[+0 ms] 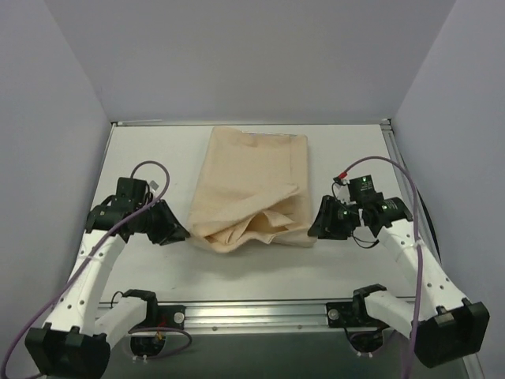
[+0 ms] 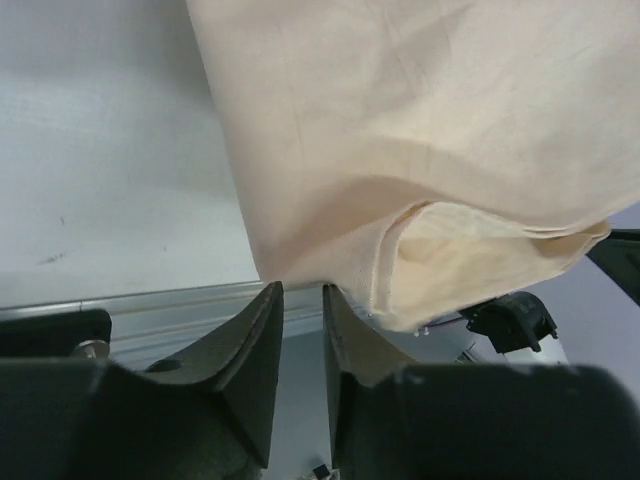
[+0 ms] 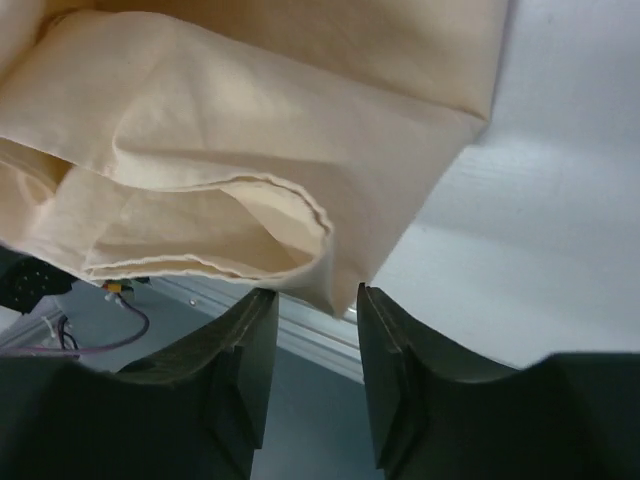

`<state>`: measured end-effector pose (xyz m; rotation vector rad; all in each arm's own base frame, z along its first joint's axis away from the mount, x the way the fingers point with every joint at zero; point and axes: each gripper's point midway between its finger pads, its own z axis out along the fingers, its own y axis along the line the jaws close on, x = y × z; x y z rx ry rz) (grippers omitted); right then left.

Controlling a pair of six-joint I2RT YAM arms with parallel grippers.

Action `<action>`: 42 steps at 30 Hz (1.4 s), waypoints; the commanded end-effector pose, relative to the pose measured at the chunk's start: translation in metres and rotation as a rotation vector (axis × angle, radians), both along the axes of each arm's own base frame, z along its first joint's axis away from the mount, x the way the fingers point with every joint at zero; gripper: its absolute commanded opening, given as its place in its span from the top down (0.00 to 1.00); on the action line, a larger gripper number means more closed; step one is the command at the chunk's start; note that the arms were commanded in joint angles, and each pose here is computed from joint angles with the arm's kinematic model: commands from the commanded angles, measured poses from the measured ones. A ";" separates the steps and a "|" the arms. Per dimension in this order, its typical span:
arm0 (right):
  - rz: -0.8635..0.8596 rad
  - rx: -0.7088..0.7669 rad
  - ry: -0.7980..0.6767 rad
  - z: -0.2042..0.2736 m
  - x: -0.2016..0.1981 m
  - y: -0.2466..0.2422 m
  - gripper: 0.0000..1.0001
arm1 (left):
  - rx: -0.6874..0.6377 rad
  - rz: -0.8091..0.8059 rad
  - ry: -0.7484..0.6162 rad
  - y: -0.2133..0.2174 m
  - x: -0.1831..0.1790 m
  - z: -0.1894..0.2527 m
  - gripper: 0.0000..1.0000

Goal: Open and lay out the surgical kit
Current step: Open the surgical kit at the center of the board.

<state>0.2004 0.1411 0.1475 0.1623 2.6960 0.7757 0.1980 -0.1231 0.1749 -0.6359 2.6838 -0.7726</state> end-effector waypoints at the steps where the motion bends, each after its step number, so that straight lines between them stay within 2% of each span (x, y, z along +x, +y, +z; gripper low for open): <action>1: -0.008 -0.013 0.082 -0.003 -0.041 -0.009 0.60 | 0.022 -0.003 0.057 0.008 -0.039 -0.004 0.68; 2: -0.018 -0.007 0.074 0.002 -0.045 -0.010 0.49 | 0.017 -0.015 0.054 0.007 -0.043 -0.004 0.63; 3: -0.027 -0.007 0.059 0.006 -0.043 -0.011 0.43 | 0.021 -0.025 0.068 0.008 -0.047 -0.003 0.59; 4: -0.040 -0.012 0.040 0.010 -0.039 -0.012 0.37 | 0.051 -0.037 0.059 0.012 -0.046 -0.003 0.54; 5: -0.045 -0.020 0.008 0.019 -0.029 -0.012 0.33 | 0.062 -0.050 0.061 0.013 -0.045 -0.001 0.45; 6: -0.052 -0.035 -0.013 0.024 -0.022 -0.014 0.32 | 0.068 -0.058 0.023 0.013 -0.038 0.011 0.43; 11: -0.078 -0.077 -0.115 0.045 0.051 -0.008 0.33 | 0.200 -0.087 -0.090 0.028 0.007 0.035 0.40; 16: -0.071 -0.084 -0.206 0.052 0.120 0.003 0.37 | 0.223 -0.171 -0.220 0.018 0.072 0.050 0.44; 18: -0.078 -0.100 -0.205 0.043 0.145 0.005 0.41 | 0.220 -0.201 -0.219 0.010 0.095 0.041 0.46; 19: -0.090 -0.112 -0.196 0.038 0.153 0.003 0.50 | 0.233 -0.225 -0.241 0.008 0.104 0.044 0.47; 21: -0.107 -0.116 -0.180 0.024 0.170 0.000 0.58 | 0.275 -0.234 -0.186 0.011 0.120 0.024 0.51; 24: -0.104 -0.127 -0.178 0.009 0.193 -0.002 0.59 | 0.293 -0.237 -0.133 0.010 0.141 0.004 0.55; 25: -0.109 -0.142 -0.193 0.010 0.203 -0.004 0.55 | 0.295 -0.230 -0.129 0.009 0.146 0.001 0.55; 28: -0.080 -0.208 -0.160 -0.014 0.219 -0.009 0.50 | 0.295 -0.228 -0.123 0.006 0.166 -0.009 0.53; 32: -0.062 -0.299 -0.116 -0.036 0.235 -0.019 0.49 | 0.293 -0.253 -0.102 0.001 0.194 -0.029 0.51; 40: -0.057 -0.355 -0.070 -0.061 0.247 -0.027 0.50 | 0.292 -0.263 -0.158 -0.004 0.249 -0.030 0.48; 42: -0.047 -0.350 -0.060 -0.067 0.248 -0.026 0.50 | 0.285 -0.267 -0.126 -0.005 0.255 -0.045 0.48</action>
